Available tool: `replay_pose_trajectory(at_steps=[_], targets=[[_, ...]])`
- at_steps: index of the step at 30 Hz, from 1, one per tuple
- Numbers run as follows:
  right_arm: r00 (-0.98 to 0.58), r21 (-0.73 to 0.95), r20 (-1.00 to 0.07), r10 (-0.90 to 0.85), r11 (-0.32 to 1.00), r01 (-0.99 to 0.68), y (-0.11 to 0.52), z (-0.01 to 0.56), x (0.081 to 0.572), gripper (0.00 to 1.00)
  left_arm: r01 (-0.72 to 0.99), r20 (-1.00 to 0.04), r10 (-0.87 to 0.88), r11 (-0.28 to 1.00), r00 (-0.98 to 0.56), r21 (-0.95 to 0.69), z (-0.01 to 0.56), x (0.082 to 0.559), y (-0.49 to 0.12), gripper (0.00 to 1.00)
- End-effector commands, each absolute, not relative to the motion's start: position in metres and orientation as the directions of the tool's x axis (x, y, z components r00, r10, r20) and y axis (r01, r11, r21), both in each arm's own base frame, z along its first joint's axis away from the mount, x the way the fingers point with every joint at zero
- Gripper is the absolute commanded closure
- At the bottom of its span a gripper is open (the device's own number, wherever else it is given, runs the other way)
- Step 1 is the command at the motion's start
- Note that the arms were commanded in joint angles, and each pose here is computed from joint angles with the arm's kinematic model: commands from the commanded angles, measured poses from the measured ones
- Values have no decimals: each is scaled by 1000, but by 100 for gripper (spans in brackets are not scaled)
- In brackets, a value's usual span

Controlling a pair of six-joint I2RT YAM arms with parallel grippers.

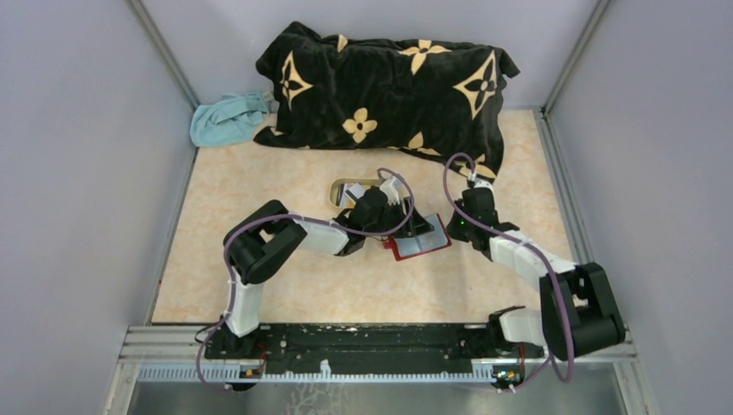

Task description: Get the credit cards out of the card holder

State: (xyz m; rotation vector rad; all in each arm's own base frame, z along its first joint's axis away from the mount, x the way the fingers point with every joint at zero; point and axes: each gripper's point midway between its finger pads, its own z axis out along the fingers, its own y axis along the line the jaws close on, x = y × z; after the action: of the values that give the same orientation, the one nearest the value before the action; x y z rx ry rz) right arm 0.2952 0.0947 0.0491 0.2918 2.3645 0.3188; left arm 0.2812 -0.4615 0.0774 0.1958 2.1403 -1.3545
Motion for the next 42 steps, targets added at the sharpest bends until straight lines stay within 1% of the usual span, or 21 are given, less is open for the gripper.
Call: replay_pose_trajectory(at_steps=[1,7,15,20,24,29,32,38,42], targets=[[-719,348,-630,294,934,77,109,51,314,92,443,-578,-159,493,-800,-749,74,270,-446,43],[-743,342,-616,261,939,47,117,41,296,92,427,-573,-156,518,-805,-741,63,257,-421,38],[-773,358,-586,242,933,20,139,28,268,93,407,-569,-180,532,-802,-742,57,251,-402,37],[-778,367,-578,247,930,23,145,27,258,93,394,-559,-214,515,-801,-761,60,255,-394,37],[-738,340,-627,249,940,29,136,44,263,93,399,-561,-222,503,-798,-767,64,256,-394,37],[-681,363,-684,261,932,-8,138,73,273,92,403,-559,-229,487,-797,-775,66,257,-396,37],[-682,377,-685,256,925,-32,146,77,278,93,403,-556,-229,483,-799,-778,66,257,-397,37],[-712,401,-659,242,914,-61,160,62,286,93,416,-555,-208,470,-805,-779,70,256,-402,37],[-723,419,-650,236,904,-82,168,62,288,93,425,-561,-188,475,-806,-770,67,258,-407,37]])
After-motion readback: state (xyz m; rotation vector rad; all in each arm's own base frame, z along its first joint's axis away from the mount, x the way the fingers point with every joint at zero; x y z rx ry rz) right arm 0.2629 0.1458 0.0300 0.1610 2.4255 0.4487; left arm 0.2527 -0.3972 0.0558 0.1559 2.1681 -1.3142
